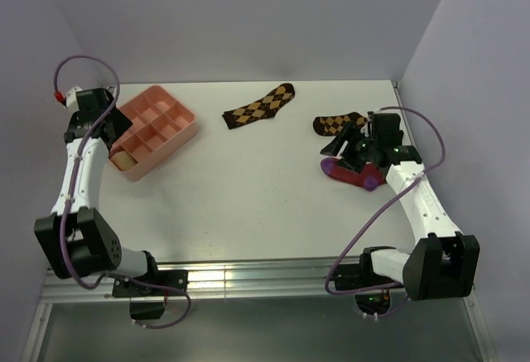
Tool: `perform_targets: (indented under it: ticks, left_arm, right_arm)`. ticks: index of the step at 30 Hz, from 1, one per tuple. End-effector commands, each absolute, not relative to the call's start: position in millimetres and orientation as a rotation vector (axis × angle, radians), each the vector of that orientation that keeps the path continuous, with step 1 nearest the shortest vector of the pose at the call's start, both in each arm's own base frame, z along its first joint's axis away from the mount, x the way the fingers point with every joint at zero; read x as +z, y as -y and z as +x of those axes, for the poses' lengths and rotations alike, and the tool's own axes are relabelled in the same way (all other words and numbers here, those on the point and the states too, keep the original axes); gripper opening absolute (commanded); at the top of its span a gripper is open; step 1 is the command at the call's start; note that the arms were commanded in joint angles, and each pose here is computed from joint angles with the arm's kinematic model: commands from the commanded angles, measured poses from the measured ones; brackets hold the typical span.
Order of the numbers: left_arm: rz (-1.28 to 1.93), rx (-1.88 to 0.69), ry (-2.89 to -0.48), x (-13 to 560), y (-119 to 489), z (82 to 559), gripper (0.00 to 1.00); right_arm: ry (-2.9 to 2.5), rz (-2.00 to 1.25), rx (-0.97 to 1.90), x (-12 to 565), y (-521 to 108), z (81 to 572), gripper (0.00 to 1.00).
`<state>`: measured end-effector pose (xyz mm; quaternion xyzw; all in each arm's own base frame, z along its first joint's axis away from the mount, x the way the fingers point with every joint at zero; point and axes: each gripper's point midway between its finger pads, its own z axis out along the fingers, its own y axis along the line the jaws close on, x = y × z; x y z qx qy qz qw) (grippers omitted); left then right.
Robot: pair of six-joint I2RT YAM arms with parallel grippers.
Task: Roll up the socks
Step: Place the sock in the storage box, then move the sock to the center of the board.
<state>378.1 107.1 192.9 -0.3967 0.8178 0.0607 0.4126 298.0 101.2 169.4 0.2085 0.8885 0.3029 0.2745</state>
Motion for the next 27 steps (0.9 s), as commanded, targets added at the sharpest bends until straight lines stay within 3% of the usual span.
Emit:
perform_targets:
  ticks: [1,3,5,12,20,27]
  left_arm:
    - [-0.863,0.019,-1.996,249,-88,372,0.75]
    - [-0.790,-0.045,-1.981,266,-75,362,0.88]
    - [-0.759,-0.079,-1.982,271,-68,351,0.94]
    - [-0.581,-0.195,-1.989,287,-27,315,0.95]
    - [-0.420,-0.274,-2.036,272,15,296,0.94]
    - [-0.368,-0.335,-2.059,268,30,295,0.95]
  right_arm:
    - [-2.307,0.657,0.530,184,-61,312,0.71]
    - [-2.311,0.735,0.438,180,-48,314,0.71]
    - [-2.319,0.804,0.337,171,-34,319,0.70]
    - [-2.358,0.907,0.169,139,-16,349,0.67]
    - [-2.489,0.898,-0.014,67,-7,364,0.57]
    - [-2.658,0.795,-0.071,25,-40,357,0.55]
